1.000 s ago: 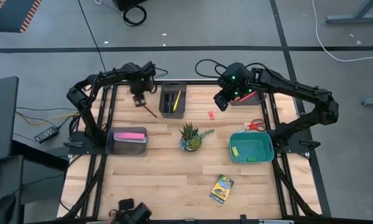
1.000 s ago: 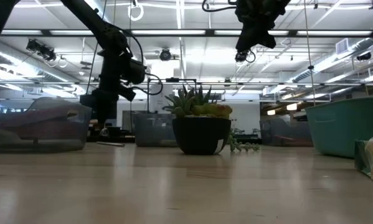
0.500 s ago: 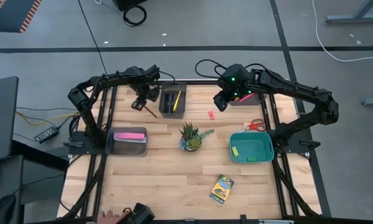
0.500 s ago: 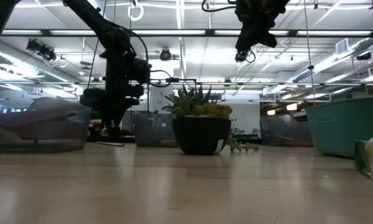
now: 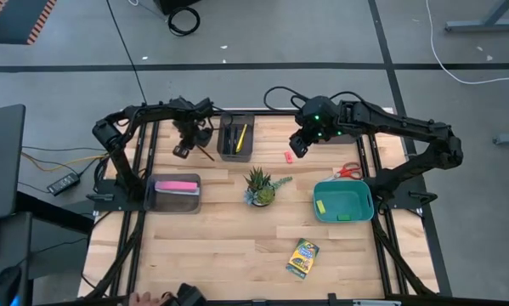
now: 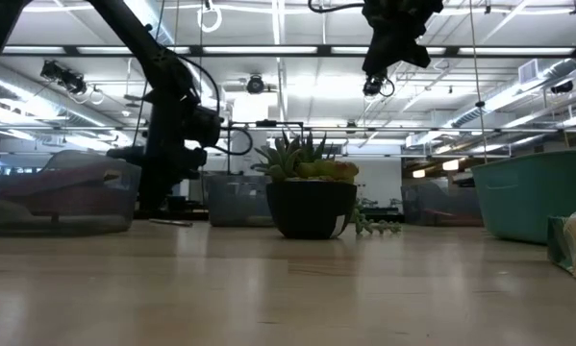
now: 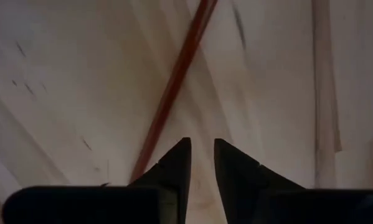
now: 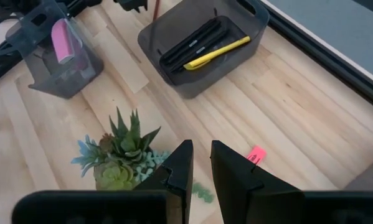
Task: Sort crayons/erasers/pens/pencils in bins
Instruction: Put the brown pencil into the right black bin
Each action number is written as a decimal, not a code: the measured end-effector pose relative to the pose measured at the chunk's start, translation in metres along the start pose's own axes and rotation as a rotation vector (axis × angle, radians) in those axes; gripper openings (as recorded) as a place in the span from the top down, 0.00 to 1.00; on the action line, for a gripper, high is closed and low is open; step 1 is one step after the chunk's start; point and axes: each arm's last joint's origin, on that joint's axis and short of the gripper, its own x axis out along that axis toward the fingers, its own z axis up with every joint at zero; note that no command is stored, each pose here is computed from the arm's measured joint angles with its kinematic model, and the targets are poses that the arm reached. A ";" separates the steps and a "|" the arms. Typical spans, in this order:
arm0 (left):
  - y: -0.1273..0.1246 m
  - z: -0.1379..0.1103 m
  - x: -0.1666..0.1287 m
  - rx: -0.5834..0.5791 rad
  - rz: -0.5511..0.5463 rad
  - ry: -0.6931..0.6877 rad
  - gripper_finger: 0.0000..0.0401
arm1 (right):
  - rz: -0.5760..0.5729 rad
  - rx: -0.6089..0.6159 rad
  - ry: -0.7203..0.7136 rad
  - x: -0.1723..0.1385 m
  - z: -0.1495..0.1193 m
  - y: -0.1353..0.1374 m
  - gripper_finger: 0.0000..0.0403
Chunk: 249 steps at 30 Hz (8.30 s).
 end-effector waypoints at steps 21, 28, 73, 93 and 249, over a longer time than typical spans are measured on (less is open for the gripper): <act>0.002 0.002 0.008 0.011 0.097 -0.060 0.61 | 0.000 0.085 -0.001 0.000 -0.001 0.002 0.84; 0.000 0.002 0.019 0.006 0.143 -0.085 0.66 | -0.001 0.096 0.000 0.000 -0.001 0.002 0.84; -0.031 -0.031 -0.046 -0.320 0.162 -0.129 1.00 | -0.001 -0.030 -0.001 0.000 -0.001 0.002 0.84; -0.027 -0.029 0.003 -0.314 -0.042 0.017 0.88 | 0.023 0.017 -0.092 -0.001 0.007 0.005 0.84; -0.130 -0.073 -0.278 -0.908 0.383 -1.169 0.99 | 0.143 -0.652 0.366 0.287 0.030 0.116 0.65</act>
